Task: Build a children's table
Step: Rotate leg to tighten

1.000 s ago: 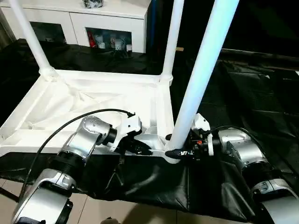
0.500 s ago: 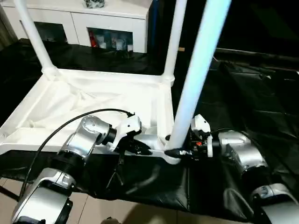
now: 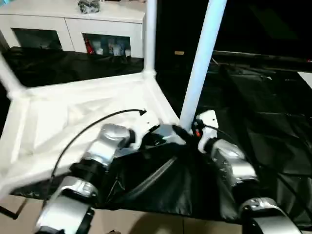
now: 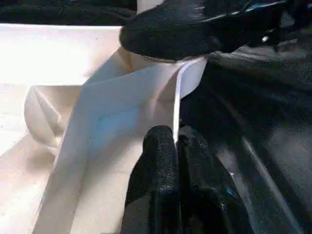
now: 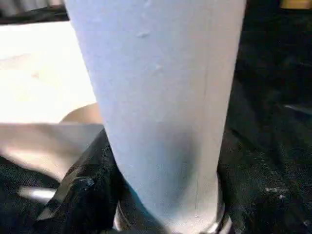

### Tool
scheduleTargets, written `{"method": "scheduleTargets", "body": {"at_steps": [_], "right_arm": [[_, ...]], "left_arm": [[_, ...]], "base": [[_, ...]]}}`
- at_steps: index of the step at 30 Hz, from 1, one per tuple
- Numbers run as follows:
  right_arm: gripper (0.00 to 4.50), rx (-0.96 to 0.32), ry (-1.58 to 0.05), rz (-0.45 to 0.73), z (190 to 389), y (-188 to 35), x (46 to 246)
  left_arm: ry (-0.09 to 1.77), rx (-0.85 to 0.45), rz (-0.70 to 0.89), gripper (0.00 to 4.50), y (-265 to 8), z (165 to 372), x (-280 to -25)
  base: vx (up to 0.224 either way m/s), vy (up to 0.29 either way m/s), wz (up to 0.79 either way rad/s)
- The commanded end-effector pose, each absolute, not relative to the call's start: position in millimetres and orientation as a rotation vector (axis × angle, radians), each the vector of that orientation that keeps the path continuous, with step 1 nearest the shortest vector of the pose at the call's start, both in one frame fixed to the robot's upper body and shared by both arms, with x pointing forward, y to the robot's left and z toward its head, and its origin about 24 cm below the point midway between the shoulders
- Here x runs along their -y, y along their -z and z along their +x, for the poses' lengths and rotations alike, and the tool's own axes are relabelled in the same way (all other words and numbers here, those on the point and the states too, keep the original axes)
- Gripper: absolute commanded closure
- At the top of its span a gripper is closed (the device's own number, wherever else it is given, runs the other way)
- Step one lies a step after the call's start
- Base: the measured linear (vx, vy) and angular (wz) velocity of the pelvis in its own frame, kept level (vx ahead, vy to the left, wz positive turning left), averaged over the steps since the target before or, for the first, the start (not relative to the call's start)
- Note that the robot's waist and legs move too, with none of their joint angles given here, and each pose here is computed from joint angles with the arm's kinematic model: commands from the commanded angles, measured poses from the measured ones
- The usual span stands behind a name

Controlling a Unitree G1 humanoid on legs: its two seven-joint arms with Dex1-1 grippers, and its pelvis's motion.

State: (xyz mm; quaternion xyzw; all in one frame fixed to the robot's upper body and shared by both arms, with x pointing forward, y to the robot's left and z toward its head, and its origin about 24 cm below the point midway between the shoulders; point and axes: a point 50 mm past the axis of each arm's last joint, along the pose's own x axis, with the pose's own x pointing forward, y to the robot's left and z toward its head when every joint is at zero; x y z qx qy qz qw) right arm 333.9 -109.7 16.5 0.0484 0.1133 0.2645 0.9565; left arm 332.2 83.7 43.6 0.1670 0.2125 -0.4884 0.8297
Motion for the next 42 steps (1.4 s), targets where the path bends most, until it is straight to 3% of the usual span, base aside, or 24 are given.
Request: {"method": "scheduleTargets", "body": {"at_steps": [1, 4, 9, 13, 22, 23, 33, 39, 42], "right_arm": [[2.04, -0.26, -0.742, 0.09, 320.2, -12, 51.9], [1.32, -0.234, -0.742, 0.121, 321.9, -16, 50.4], [0.89, -0.239, -0.836, 0.085, 324.7, -20, 70.2], [0.89, -0.263, -0.978, -0.016, 323.3, -21, 88.8], [0.89, -0.298, -1.345, -0.071, 309.8, -34, 119.8], [1.14, -0.309, -1.384, -0.069, 307.8, -35, 122.9], [1.97, -0.368, -1.536, -0.063, 297.8, -38, 132.6], [2.33, -0.374, -1.562, -0.054, 293.5, -36, 130.9], [2.41, -0.346, -1.492, -0.016, 292.3, -31, 124.5]], "left_arm": [[1.079, -0.379, 0.296, 4.5, -47, 325, -48], [1.112, -0.377, 0.286, 4.5, -47, 321, -49], [1.234, -0.385, 0.286, 4.5, -48, 316, -67], [1.314, -0.399, 0.292, 4.5, -51, 314, -81], [1.403, -0.456, 0.321, 4.5, -55, 315, -107], [1.412, -0.464, 0.325, 4.5, -55, 315, -111], [1.485, -0.516, 0.334, 4.5, -57, 312, -131], [1.489, -0.523, 0.34, 4.5, -57, 311, -134], [1.393, -0.482, 0.348, 4.5, -55, 318, -130]], "base": [[0.0, 0.0, 0.0], [0.0, 0.0, 0.0], [0.0, 0.0, 0.0], [0.0, 0.0, 0.0], [0.0, 0.0, 0.0], [0.0, 0.0, 0.0], [0.0, 0.0, 0.0], [0.0, 0.0, 0.0], [0.0, 0.0, 0.0]]}}
